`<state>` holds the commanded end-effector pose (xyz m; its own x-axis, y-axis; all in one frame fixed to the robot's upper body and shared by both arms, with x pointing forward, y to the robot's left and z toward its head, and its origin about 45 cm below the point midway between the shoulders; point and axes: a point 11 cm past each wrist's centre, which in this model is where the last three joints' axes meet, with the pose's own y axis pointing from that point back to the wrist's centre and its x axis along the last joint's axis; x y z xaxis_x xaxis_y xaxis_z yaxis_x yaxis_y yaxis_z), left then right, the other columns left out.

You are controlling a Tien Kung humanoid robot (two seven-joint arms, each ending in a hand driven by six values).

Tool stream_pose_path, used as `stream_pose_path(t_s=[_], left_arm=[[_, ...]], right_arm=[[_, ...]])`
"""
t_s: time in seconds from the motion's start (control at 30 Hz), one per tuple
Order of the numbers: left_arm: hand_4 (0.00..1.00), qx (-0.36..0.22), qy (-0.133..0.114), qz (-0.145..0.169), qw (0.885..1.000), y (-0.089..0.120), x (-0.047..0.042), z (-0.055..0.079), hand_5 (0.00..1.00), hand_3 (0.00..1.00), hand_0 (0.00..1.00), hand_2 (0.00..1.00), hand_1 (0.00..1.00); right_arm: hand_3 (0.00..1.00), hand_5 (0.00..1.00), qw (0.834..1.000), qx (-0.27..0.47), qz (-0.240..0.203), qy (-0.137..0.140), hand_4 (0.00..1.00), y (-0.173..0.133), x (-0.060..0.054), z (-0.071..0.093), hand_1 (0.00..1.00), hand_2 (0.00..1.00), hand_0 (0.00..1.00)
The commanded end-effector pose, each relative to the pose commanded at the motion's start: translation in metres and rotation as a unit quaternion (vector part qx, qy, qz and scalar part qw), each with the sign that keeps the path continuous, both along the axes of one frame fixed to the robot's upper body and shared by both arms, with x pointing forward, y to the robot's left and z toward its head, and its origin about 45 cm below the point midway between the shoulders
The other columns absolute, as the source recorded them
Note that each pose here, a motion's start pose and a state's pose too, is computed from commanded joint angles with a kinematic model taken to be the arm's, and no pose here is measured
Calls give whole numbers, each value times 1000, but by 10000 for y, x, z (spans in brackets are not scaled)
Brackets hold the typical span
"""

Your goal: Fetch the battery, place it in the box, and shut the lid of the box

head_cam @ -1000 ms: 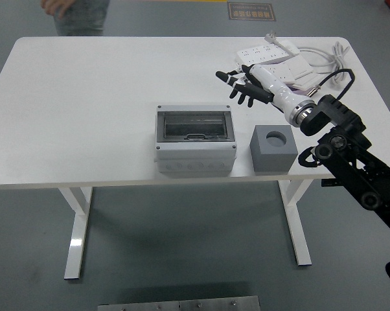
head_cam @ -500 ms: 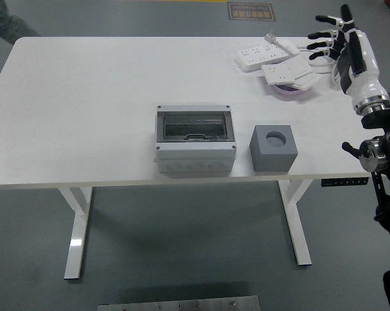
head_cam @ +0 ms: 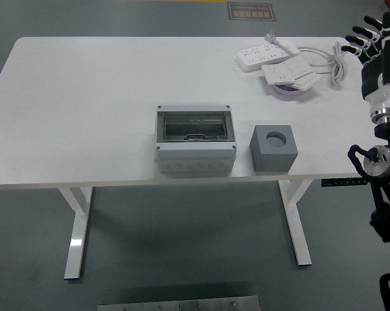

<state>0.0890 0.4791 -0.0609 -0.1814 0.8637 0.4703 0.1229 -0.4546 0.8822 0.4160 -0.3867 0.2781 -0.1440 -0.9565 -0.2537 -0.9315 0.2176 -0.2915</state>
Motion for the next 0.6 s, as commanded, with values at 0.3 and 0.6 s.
stream_pose_path(t_s=[0.3, 0.6], left_arm=[[816, -12, 3, 9, 1000, -20, -32, -15, 596, 899, 798, 818, 873], [816, -13, -1, 22, 1000, -22, -69, -28, 594, 890, 797, 815, 872]], right_arm=[[900, 453, 994, -72, -79, 14, 998, -269, -8, -93, 846, 856, 861], [790, 251, 988, -117, -88, 50, 776, -365, 21, -192, 738, 679, 789]])
